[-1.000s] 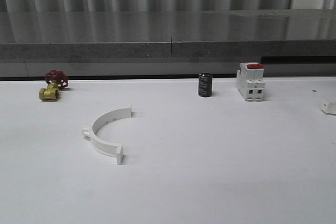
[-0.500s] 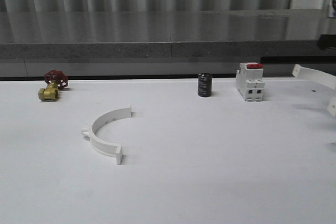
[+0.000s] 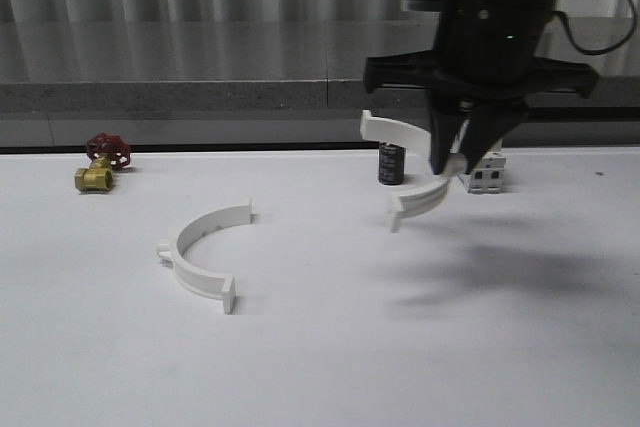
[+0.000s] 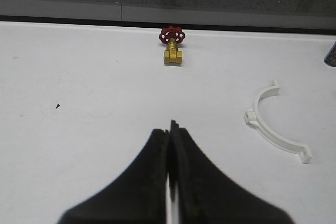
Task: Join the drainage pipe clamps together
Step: 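Carry the held clamp half with the right gripper toward the placed half, then lower the clamp half against the placed half, joining their ends into a ring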
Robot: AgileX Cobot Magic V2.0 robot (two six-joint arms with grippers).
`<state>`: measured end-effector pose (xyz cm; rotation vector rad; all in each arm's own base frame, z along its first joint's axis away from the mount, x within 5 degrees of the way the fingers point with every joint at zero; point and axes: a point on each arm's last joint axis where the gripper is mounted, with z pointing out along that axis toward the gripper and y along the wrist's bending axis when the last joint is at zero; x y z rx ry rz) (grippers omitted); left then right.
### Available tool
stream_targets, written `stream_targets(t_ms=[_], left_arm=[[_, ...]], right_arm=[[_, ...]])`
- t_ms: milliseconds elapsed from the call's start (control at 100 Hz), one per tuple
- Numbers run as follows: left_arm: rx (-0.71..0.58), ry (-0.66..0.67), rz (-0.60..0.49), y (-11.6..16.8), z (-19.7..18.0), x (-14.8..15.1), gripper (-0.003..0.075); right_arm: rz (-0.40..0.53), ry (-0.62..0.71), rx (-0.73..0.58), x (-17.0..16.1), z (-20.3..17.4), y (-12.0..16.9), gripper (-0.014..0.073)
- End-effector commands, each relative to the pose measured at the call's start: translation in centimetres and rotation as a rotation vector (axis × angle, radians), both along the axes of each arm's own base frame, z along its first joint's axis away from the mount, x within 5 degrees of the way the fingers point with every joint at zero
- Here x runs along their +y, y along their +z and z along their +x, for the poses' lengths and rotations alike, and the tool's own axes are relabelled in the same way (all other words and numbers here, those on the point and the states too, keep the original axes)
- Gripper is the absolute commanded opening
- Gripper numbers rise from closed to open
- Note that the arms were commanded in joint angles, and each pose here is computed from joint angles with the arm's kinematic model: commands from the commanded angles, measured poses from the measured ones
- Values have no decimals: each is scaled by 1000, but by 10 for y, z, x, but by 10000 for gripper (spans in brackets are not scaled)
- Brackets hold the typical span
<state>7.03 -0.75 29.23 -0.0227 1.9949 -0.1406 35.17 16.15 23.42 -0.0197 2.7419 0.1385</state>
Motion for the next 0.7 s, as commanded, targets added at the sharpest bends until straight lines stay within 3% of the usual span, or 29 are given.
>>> stream_targets(t_ms=[0,370,690], left_arm=[[-94,6,-10,14,3,0,-20],[-94,6,-10,14,3,0,-20],[-94,6,-10,14,3,0,-20]], right_arm=[[63,-1,-113,16,-1,28,-11],[14,30,-41,70,19,11,-11],[-24,48,-32,98,22,-1,-11]])
